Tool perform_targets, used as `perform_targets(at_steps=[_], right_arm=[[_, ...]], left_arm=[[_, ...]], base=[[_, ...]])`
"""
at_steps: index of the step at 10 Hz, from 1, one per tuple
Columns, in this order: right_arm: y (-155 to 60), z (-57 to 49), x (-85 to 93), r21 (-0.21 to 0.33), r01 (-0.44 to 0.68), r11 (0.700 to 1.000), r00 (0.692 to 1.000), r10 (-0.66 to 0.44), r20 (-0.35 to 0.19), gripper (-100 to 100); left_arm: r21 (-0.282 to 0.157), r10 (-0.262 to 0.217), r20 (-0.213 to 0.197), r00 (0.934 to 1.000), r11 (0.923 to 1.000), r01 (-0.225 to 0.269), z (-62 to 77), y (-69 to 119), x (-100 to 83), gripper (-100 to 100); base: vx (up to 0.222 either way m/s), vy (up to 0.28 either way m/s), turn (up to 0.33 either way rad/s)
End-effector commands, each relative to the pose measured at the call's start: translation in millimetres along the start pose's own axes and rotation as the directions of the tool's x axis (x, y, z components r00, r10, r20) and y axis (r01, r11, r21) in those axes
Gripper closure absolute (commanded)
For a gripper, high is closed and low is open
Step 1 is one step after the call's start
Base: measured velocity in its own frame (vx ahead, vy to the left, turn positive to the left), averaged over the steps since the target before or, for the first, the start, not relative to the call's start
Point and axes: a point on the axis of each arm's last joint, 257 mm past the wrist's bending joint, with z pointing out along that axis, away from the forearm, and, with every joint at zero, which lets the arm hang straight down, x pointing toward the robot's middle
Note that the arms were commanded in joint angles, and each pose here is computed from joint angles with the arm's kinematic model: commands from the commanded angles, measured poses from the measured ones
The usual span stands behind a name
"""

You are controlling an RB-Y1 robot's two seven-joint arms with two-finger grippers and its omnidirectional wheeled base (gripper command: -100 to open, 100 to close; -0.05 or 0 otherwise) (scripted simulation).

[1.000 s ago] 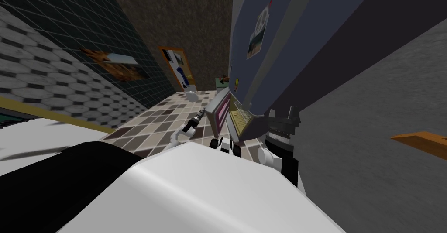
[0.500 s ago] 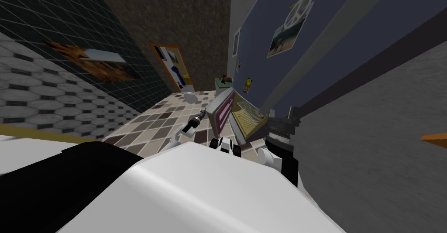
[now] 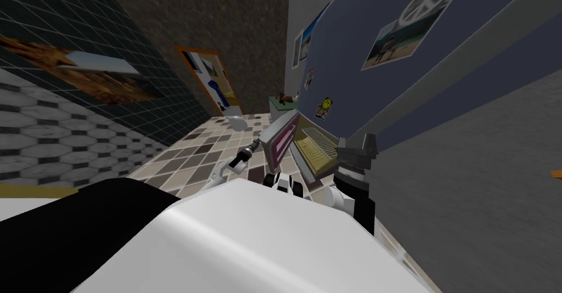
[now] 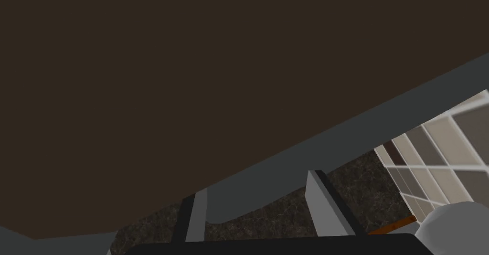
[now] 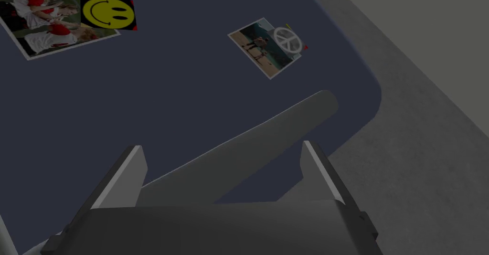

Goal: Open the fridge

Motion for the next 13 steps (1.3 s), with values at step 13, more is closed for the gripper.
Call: perform_targets(at_steps=[13], right_arm=[[0.0, 0.0, 0.1, 0.000, -0.001, 1.000, 1.000, 0.001, 0.000, 0]], left_arm=[[0.114, -0.030, -0.206, 0.9782, 0.9921, 0.054, 84.0, -30.7, 70.3, -100]], base=[[0.002, -0.023, 0.179]])
